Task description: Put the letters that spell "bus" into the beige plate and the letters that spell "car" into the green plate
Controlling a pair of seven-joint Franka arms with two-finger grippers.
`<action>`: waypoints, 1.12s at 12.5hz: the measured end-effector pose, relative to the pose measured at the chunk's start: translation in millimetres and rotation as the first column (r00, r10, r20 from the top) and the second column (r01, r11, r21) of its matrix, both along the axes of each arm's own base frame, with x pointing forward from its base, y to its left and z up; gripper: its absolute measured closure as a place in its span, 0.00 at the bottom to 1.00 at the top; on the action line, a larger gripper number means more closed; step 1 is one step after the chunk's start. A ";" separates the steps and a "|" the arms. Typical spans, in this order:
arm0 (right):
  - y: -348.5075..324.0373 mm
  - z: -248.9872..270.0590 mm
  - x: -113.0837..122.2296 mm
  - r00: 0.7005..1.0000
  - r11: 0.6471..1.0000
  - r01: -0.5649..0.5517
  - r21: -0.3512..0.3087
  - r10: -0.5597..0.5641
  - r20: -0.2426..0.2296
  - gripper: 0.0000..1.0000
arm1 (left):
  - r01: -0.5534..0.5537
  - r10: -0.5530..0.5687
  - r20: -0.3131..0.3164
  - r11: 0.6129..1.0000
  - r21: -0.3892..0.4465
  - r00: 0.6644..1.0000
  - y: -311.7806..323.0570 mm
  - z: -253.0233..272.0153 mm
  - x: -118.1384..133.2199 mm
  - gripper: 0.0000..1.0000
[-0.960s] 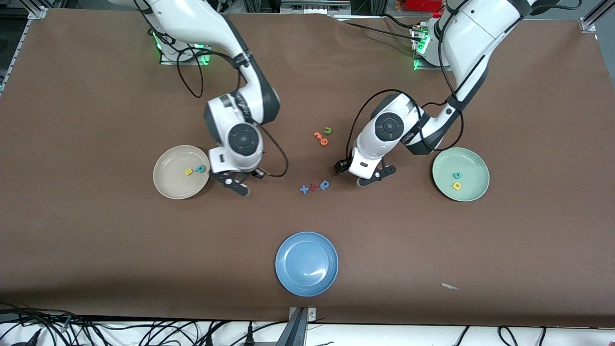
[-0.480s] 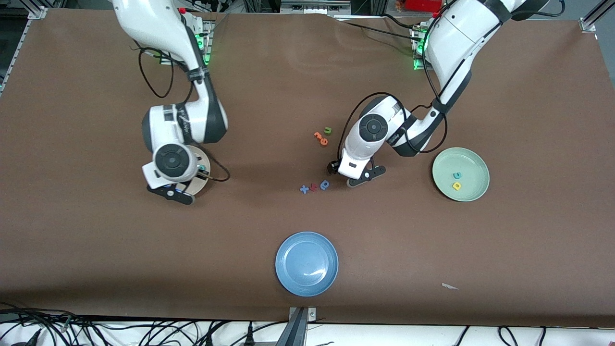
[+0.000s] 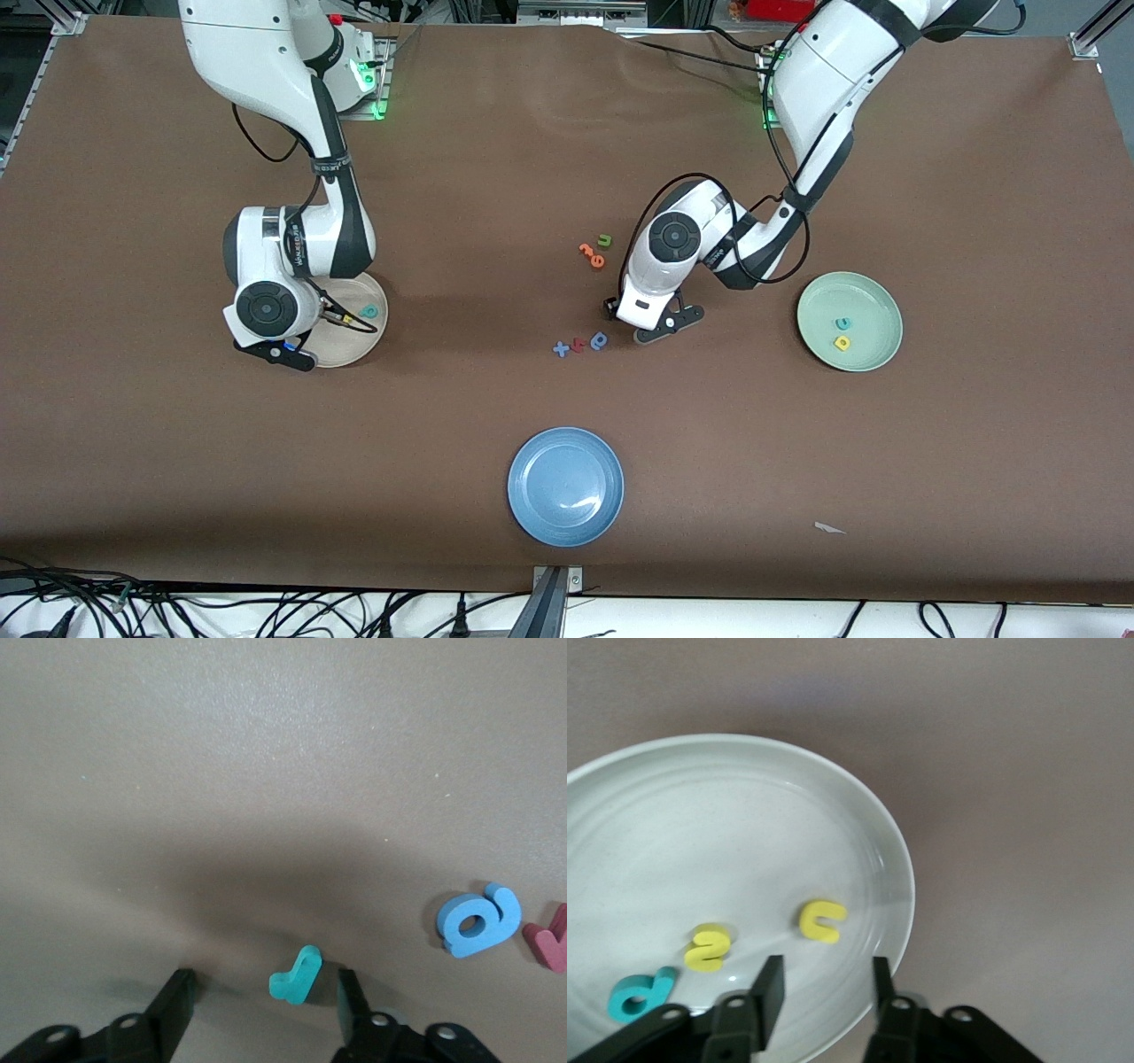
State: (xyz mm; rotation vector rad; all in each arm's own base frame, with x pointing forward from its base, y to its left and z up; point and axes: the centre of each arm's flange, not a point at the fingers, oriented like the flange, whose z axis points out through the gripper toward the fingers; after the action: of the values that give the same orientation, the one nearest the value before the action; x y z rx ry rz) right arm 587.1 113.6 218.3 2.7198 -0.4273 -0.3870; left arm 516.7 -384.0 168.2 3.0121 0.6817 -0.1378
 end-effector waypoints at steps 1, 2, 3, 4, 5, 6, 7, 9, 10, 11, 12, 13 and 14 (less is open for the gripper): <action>5.2 5.4 0.7 1.000 1.000 -0.004 0.005 0.004 -0.001 0.36 | -0.001 0.001 0.004 1.000 -0.002 1.000 -1.2 2.1 1.3 0.45; 11.5 15.4 2.7 1.000 1.000 -0.007 0.010 0.007 -0.007 0.22 | -0.002 0.002 0.007 1.000 -0.004 1.000 -1.7 3.6 2.6 0.56; 18.6 29.1 6.4 1.000 1.000 -0.010 0.018 0.011 -0.007 0.11 | -0.004 0.004 0.006 1.000 -0.003 1.000 -1.5 3.6 2.8 0.57; 26.2 46.8 11.3 1.000 0.999 -0.015 0.029 0.015 -0.002 0.01 | -0.005 0.005 0.007 1.000 -0.002 1.000 -1.3 4.4 3.3 0.64; 33.6 67.7 16.4 1.000 0.999 -0.019 0.042 0.019 0.006 0.00 | -0.006 0.006 0.007 1.000 0.000 1.000 -0.8 5.5 3.9 0.76; 40.6 90.0 21.5 1.000 0.998 -0.024 0.055 0.023 0.019 0.00 | -0.007 0.007 0.008 1.000 0.000 1.000 -0.7 5.6 4.3 0.81; 47.6 111.6 25.8 0.999 0.997 -0.036 0.071 0.033 0.034 0.00 | -0.007 0.007 0.008 1.000 0.000 1.000 -0.7 5.6 4.3 0.81; 66.0 151.1 31.3 0.994 0.989 -0.089 0.115 0.081 0.073 0.00 | -0.012 0.012 0.009 1.000 0.000 1.000 0.8 6.0 6.1 0.81; 73.8 170.8 33.7 0.991 0.982 -0.106 0.154 0.091 0.102 0.00 | -0.023 0.023 0.013 1.000 0.003 1.000 6.1 6.9 11.4 0.81; 77.6 189.6 36.4 0.989 0.973 -0.098 0.211 0.071 0.131 0.00 | -0.035 0.035 0.015 0.999 0.011 0.999 16.0 11.9 21.2 0.81; 74.1 210.3 40.0 0.986 0.960 -0.080 0.268 0.037 0.160 0.00 | -0.043 0.043 0.014 0.999 0.026 0.999 30.9 24.1 33.8 0.81; 61.3 229.7 42.9 0.984 0.951 -0.060 0.303 0.004 0.181 0.00 | -0.036 0.036 0.007 0.998 0.049 0.999 51.0 40.8 46.5 0.81; 44.1 247.4 44.1 0.981 0.943 -0.057 0.327 -0.008 0.195 0.00 | -0.018 0.019 -0.009 0.997 0.078 1.000 76.8 60.5 58.6 0.81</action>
State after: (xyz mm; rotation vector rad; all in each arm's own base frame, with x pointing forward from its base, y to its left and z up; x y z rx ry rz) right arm 631.2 157.7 465.7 3.1046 -0.4099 -0.2005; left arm 575.3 -307.2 228.8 3.0804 0.7320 -0.1273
